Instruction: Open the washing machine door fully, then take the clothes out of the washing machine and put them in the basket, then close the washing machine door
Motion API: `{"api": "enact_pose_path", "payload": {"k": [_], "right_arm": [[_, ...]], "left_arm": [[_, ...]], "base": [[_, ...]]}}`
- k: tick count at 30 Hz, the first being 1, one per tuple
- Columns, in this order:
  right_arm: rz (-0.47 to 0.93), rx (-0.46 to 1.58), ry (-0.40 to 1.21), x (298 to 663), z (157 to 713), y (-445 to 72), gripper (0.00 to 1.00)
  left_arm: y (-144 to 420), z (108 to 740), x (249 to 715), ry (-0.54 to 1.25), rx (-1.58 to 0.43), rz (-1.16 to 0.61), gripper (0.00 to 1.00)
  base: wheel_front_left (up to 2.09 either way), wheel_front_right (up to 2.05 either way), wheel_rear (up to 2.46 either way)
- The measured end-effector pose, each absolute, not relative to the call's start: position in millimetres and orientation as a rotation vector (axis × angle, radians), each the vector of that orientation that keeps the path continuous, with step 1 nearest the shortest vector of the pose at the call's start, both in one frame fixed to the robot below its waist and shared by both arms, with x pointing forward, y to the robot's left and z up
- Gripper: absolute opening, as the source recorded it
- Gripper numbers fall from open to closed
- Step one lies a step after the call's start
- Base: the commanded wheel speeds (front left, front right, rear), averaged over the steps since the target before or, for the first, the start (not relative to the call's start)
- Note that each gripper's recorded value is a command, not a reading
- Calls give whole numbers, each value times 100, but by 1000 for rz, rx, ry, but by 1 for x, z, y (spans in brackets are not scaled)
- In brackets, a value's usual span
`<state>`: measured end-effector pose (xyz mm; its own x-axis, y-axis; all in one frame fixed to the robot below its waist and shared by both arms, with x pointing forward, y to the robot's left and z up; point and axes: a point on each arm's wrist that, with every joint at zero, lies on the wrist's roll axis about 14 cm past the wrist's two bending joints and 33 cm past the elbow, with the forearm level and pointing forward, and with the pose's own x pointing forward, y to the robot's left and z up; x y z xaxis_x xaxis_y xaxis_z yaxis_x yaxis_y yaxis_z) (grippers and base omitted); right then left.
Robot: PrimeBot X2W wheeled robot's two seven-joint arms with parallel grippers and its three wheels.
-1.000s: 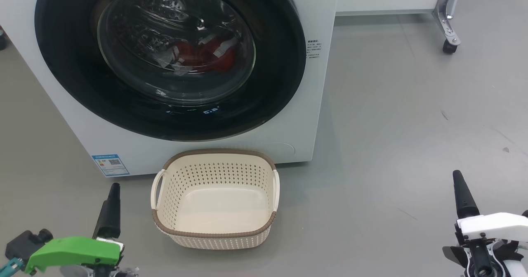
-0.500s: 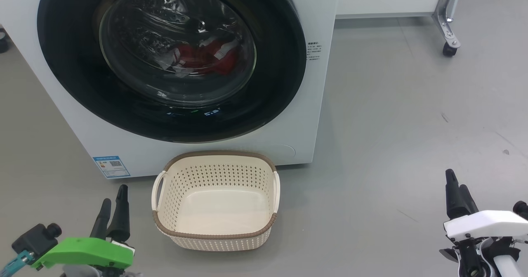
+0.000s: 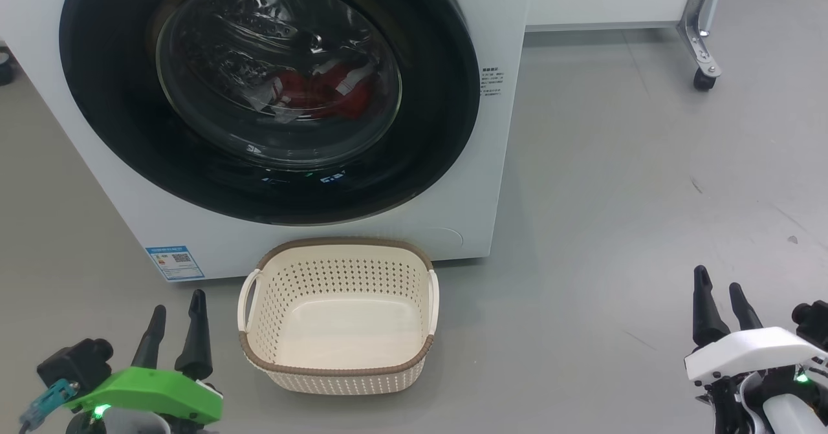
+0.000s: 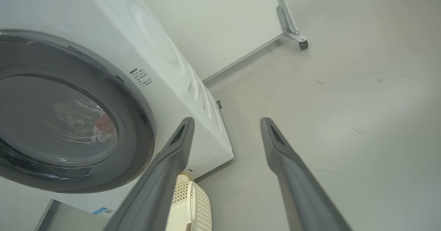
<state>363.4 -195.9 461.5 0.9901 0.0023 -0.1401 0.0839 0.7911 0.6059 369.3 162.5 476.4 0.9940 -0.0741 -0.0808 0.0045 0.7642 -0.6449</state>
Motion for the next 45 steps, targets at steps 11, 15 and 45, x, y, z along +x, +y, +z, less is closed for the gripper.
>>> {"api": "enact_pose_path", "payload": {"k": [11, 15, 45], "right_arm": [[-15, 458, 121, 364, 464, -194, 100], [5, 398, 103, 366, 468, -190, 100], [81, 269, 88, 364, 469, -161, 100]], "left_arm": [[157, 485, 373, 66, -501, -74, 100], [155, 489, 375, 43, -451, -82, 100], [152, 482, 372, 40, -356, -72, 100]], "base": [[0, 0, 0], [0, 0, 0], [0, 0, 0]]}}
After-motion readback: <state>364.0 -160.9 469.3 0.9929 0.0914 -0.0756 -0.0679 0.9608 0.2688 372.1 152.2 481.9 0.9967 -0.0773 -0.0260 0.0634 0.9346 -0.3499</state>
